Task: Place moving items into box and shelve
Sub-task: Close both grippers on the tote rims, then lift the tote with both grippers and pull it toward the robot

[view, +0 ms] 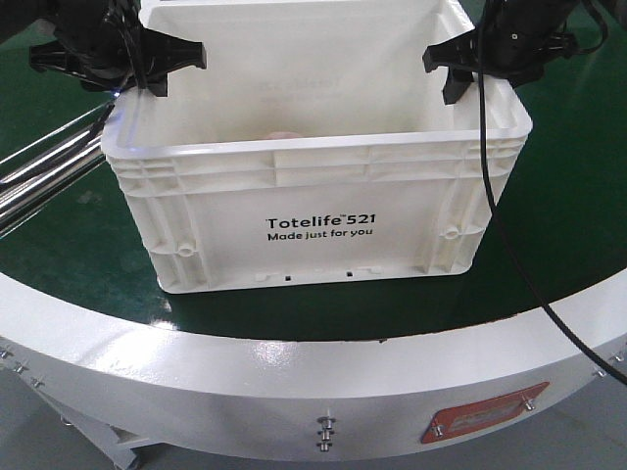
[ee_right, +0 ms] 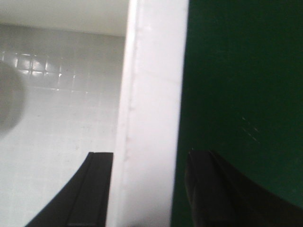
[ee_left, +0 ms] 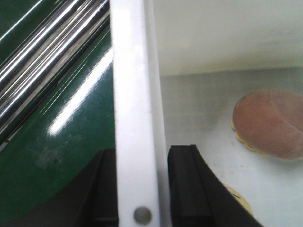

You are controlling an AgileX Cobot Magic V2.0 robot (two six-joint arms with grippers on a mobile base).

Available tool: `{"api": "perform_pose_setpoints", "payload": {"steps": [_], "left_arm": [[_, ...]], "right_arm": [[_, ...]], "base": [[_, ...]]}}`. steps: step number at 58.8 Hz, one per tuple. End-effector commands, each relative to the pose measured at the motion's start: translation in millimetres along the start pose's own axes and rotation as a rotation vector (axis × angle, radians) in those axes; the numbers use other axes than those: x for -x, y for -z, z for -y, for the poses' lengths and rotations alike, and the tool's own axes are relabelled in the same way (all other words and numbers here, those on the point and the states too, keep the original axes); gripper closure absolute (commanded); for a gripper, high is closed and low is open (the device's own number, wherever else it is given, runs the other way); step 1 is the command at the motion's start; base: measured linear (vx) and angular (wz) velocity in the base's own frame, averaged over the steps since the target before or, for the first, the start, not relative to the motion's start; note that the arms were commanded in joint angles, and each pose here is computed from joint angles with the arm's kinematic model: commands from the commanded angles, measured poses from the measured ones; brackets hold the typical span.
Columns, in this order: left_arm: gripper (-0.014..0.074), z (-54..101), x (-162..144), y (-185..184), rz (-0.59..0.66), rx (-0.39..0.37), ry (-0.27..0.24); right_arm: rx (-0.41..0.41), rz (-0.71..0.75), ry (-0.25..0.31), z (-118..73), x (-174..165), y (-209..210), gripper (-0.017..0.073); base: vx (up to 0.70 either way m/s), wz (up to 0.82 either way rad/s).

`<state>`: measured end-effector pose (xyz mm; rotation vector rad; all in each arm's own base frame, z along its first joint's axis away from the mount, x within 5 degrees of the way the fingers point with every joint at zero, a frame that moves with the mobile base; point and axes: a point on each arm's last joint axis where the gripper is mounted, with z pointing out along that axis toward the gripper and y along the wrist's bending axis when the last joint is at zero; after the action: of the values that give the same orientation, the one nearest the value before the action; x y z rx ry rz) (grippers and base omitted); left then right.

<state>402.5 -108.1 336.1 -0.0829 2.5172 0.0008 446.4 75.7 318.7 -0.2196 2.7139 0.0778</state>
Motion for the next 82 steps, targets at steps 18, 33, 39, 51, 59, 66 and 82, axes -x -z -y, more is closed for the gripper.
{"api": "perform_pose_setpoints", "payload": {"steps": [18, 33, 39, 51, 59, 66, 82], "left_arm": [[0.0594, -3.7, 20, 55, 0.229, -0.053, -0.026], [0.0594, -5.0, 23, 72, 0.284, -0.085, -0.013], [0.0594, -6.4, 24, 81, 0.309, -0.094, -0.009], [0.0594, -10.4, 24, 97, 0.339, -0.094, -0.023], [0.0594, -12.4, 23, 106, 0.356, -0.099, -0.019], [0.0594, -13.8, 22, 111, 0.357, -0.100, -0.016], [0.0594, -17.4, 20, 130, 0.389, -0.123, 0.000]], "right_arm": [[-0.018, 0.157, -0.037, 1.2, 0, 71, 0.0567], [-0.017, 0.198, -0.038, 0.8, -3, 91, 0.0567], [-0.016, 0.205, -0.038, 0.7, -5, 98, 0.0566], [-0.015, 0.238, -0.045, 0.4, -7, 111, 0.0564], [-0.012, 0.279, -0.051, 0.1, -9, 125, 0.0564], [-0.011, 0.302, -0.055, -0.1, -11, 136, 0.0564], [-0.006, 0.346, -0.075, -0.6, -19, 159, 0.0564]], "base": [[0.00, 0.00], [0.00, 0.00], [0.00, 0.00], [0.00, 0.00], [0.00, 0.00], [0.00, 0.00], [0.00, 0.00]]}}
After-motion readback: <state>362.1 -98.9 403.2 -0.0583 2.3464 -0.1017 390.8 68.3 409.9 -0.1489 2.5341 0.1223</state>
